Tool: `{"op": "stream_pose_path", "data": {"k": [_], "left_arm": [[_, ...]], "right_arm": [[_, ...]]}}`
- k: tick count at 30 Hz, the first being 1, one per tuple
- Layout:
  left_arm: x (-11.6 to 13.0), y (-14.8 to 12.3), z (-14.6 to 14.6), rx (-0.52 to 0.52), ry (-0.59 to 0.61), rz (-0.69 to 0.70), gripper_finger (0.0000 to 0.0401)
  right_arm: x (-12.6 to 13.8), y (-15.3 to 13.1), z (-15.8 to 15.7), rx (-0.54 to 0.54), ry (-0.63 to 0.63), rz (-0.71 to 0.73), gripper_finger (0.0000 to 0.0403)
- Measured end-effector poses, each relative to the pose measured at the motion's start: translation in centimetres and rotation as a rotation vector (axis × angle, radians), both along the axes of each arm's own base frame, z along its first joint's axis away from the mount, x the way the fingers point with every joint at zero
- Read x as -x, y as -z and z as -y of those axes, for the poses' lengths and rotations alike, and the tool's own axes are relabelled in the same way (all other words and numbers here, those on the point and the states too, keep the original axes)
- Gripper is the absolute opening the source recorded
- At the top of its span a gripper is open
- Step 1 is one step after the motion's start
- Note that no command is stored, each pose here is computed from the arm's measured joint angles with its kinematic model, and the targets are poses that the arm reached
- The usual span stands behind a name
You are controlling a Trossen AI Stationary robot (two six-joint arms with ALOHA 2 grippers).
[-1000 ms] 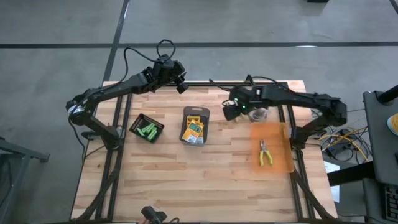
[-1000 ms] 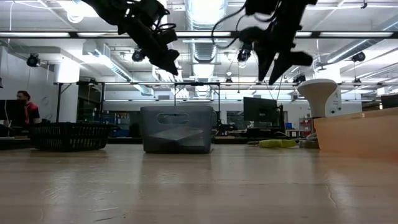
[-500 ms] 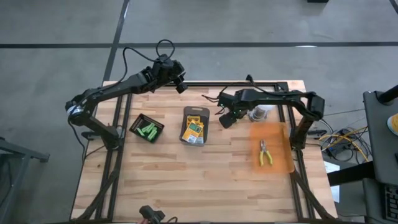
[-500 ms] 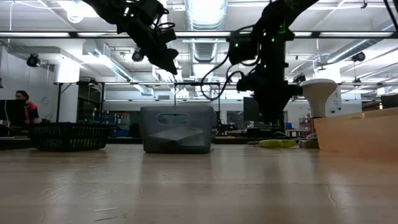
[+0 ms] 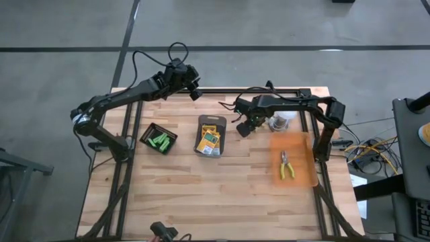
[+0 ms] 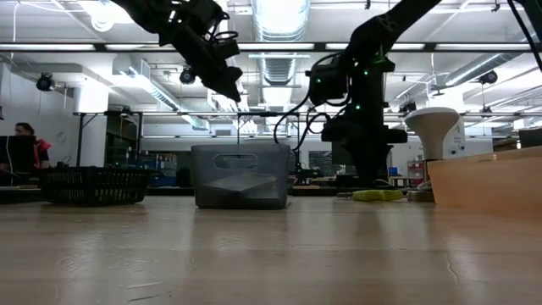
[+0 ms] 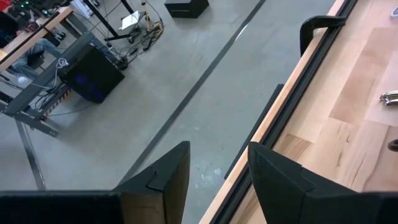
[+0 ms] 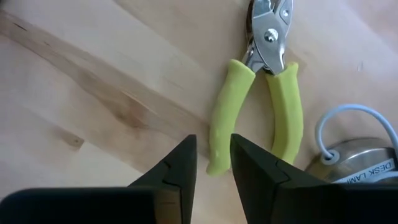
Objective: Pick & Place School Supplies
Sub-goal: Put the light green hole puncher into the orange bin
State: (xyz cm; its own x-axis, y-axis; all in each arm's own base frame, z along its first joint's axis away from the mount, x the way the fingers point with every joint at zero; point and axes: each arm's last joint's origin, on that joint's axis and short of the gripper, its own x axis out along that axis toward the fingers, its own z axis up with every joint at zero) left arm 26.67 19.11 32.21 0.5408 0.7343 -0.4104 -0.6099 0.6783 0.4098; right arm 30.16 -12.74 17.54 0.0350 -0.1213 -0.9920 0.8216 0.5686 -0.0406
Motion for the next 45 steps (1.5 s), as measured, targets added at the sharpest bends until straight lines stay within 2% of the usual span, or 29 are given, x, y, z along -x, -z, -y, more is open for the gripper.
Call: {"op": "stream_pose_path", "data": {"k": [14, 22, 37, 45], "left_arm": [[0.0, 0.0, 0.0, 0.000, 0.000, 0.000, 0.0168], [0.0, 0.0, 0.0, 0.000, 0.001, 0.000, 0.0168], [0.0, 0.0, 0.0, 0.001, 0.000, 0.002, 0.0168], [0.0, 0.0, 0.0, 0.002, 0.000, 0.002, 0.0168]], "right_arm": [[0.7, 1.7, 0.1, -0.018, -0.010, 0.030, 0.0054], [0.8, 2.2, 0.0, -0.011, -0.009, 0.052, 0.0056], [-1.0, -1.7, 0.8, 0.019, -0.011, 0.107, 0.0070], [-0.9, -1.9, 1.1, 0.026, -0.003, 0.098, 0.0073]]}}
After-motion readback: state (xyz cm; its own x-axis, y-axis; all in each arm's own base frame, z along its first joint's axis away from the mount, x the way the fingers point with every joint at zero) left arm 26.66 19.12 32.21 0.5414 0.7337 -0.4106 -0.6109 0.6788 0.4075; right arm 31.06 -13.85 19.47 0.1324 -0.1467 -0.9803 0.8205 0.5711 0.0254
